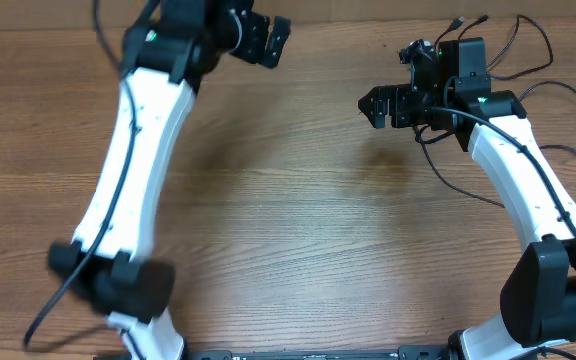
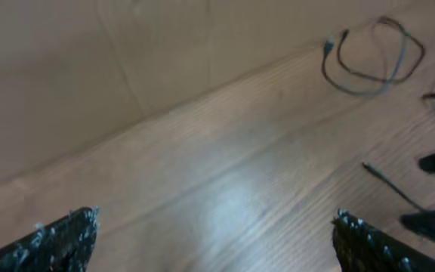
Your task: Untangle cables
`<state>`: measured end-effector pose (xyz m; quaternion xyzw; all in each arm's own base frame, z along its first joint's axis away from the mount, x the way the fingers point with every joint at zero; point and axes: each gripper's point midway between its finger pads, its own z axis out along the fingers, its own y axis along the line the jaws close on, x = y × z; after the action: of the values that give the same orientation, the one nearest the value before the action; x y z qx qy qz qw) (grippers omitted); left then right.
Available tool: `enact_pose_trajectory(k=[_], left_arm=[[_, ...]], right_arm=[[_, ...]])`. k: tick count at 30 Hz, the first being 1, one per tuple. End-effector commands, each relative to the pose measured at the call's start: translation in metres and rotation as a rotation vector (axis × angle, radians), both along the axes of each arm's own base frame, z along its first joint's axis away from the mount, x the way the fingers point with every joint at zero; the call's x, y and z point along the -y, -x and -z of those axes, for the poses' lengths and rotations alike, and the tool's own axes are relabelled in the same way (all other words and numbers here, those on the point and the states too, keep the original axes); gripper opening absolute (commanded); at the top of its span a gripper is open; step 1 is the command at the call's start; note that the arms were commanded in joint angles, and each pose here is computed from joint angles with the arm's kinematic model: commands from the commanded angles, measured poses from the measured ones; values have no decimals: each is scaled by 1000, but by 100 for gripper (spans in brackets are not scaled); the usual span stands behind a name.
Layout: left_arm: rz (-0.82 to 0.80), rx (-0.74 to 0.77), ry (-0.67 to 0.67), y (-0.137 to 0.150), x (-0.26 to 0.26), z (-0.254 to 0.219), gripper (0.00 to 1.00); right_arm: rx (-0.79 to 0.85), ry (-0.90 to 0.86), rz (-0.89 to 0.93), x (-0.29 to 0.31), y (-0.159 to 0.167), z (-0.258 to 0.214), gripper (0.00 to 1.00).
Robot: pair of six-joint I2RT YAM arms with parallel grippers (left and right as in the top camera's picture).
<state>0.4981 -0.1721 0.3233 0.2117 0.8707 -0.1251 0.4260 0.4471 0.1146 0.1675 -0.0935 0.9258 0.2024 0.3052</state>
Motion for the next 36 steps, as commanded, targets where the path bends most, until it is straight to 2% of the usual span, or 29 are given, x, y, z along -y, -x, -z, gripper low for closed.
enact_pose_trajectory(k=[1, 7, 14, 20, 22, 27, 36], left_arm=[[20, 33, -47, 30, -12, -2, 100], [-5, 143, -47, 40, -21, 2, 100], [-13, 337, 5, 67, -29, 5, 100], [-11, 486, 23, 105, -39, 15, 100], [-4, 572, 16, 128, -46, 20, 100], [-23, 687, 13, 166, -64, 33, 100], [-118, 779, 44, 214, -103, 65, 99]], right_arm=[[10, 6, -5, 0, -1, -2, 100], [10, 6, -5, 0, -1, -2, 100], [10, 6, -6, 0, -1, -2, 100], [10, 6, -6, 0, -1, -2, 100], [10, 6, -5, 0, -1, -2, 100], [10, 6, -5, 0, -1, -2, 100], [10, 6, -5, 0, -1, -2, 100]])
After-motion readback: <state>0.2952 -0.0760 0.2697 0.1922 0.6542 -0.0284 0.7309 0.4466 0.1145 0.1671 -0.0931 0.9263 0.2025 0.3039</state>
